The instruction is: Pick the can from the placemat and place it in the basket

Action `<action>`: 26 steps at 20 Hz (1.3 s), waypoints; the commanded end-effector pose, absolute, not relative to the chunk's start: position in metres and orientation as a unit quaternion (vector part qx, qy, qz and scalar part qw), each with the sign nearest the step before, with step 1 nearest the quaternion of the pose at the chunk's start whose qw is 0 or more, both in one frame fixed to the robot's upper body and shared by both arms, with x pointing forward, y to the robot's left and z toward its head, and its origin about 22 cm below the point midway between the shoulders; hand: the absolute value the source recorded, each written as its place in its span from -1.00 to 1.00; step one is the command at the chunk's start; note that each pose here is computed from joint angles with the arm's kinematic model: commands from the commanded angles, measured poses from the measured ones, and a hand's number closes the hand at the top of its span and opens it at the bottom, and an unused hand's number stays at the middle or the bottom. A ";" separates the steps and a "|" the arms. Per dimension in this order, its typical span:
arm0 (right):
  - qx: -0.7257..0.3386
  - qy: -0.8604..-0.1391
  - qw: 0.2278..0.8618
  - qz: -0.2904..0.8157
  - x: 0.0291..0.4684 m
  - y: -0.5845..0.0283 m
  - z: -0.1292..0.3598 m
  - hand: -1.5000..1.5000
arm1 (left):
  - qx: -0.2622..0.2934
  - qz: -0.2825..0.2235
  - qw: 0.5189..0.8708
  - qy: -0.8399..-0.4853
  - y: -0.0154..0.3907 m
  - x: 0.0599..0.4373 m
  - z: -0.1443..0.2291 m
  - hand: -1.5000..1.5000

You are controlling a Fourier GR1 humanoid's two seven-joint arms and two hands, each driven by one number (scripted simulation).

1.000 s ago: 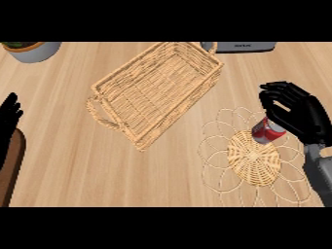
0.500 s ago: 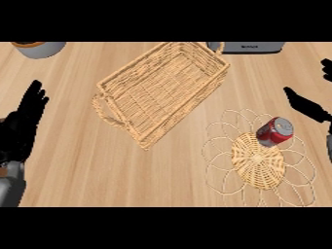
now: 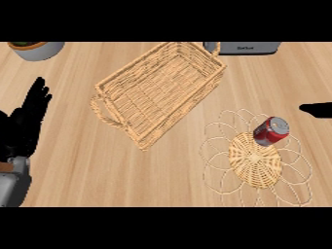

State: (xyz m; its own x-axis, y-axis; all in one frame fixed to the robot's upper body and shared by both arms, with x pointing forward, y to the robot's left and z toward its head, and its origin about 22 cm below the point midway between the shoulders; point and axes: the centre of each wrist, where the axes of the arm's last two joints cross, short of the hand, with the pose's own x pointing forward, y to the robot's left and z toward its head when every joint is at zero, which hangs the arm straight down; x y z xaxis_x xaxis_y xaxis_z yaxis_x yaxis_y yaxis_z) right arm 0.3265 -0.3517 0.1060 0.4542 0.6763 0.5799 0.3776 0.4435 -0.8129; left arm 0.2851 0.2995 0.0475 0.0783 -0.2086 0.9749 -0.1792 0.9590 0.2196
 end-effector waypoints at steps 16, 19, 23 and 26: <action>-0.428 -0.386 0.797 0.179 0.268 -0.289 0.212 -1.00 | 0.127 -0.002 0.717 -0.686 0.287 0.277 0.039 0.00; -0.418 -0.403 0.797 0.165 0.264 -0.294 0.189 -1.00 | 0.132 -0.009 0.715 -0.687 0.301 0.279 0.052 0.00; -0.414 -0.402 0.801 0.162 0.257 -0.288 0.161 -1.00 | 0.125 -0.015 0.713 -0.690 0.291 0.279 0.045 0.00; -0.414 -0.404 0.797 0.174 0.246 -0.291 0.145 -1.00 | 0.136 -0.008 0.720 -0.681 0.290 0.299 0.054 0.00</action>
